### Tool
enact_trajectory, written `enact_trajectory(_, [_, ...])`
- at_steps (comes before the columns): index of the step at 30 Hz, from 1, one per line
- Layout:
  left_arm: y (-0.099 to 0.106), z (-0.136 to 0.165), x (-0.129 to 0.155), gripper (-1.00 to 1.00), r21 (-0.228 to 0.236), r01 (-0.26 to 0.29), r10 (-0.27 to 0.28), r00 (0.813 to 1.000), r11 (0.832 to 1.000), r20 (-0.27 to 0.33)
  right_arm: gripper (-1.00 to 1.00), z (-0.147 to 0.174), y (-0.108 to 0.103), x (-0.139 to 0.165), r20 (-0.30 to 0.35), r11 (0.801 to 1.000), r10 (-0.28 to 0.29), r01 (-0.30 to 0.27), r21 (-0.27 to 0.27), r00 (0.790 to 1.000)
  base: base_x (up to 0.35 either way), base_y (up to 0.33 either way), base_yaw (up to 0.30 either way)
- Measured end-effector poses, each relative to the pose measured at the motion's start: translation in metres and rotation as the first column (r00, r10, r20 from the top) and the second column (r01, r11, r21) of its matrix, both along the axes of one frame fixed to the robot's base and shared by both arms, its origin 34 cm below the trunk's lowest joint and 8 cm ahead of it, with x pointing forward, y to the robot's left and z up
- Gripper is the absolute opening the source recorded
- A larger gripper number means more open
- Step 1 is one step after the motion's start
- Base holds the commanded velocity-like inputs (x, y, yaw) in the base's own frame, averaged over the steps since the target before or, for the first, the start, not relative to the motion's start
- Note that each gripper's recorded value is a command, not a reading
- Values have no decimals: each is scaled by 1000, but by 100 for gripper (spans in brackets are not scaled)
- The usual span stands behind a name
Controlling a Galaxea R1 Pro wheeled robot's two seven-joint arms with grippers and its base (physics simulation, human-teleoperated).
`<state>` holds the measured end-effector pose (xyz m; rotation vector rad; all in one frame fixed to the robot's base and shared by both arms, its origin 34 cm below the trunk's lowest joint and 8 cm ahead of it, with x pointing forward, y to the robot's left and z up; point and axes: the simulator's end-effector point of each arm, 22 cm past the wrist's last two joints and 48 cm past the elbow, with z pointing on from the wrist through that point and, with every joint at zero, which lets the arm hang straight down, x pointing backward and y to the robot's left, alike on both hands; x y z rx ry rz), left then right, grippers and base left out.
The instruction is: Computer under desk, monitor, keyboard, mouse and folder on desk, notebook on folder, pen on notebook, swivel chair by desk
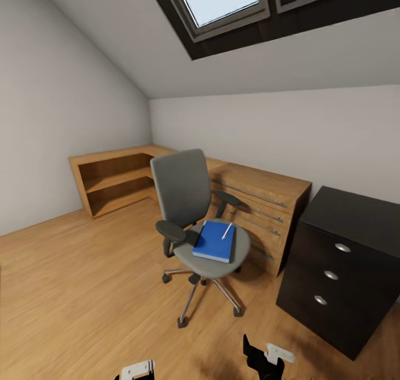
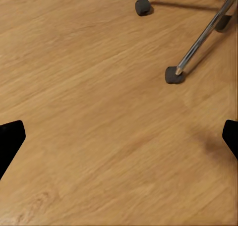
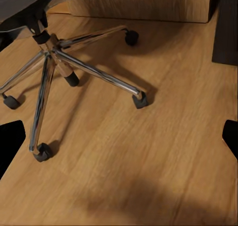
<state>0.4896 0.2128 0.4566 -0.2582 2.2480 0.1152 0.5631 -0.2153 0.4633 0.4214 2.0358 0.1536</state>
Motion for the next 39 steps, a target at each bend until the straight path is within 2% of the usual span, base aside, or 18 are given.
enact_trajectory(16, [1, 30, 3, 100, 0, 0, 0, 1000, 1000, -7, 100, 32, 2, 5, -2, 1000, -1, 1, 2, 1000, 0, 0, -296])
enact_trajectory(20, [0, 30, -4, 100, 0, 0, 0, 1000, 1000, -31, 100, 40, 2, 5, -4, 1000, -4, 4, 4, 1000, 0, 0, -298])
enact_trajectory(26, [0, 36, -8, 100, 0, 1, -1, 999, 1000, -47, 100, 48, -6, 4, -21, 999, -43, 43, -12, 999, -14, 6, -298])
enact_trajectory(39, [1, 60, -5, 100, 0, 0, 0, 999, 1000, -48, 100, 72, -8, 7, -25, 999, -51, 51, -17, 998, -217, 141, -298])
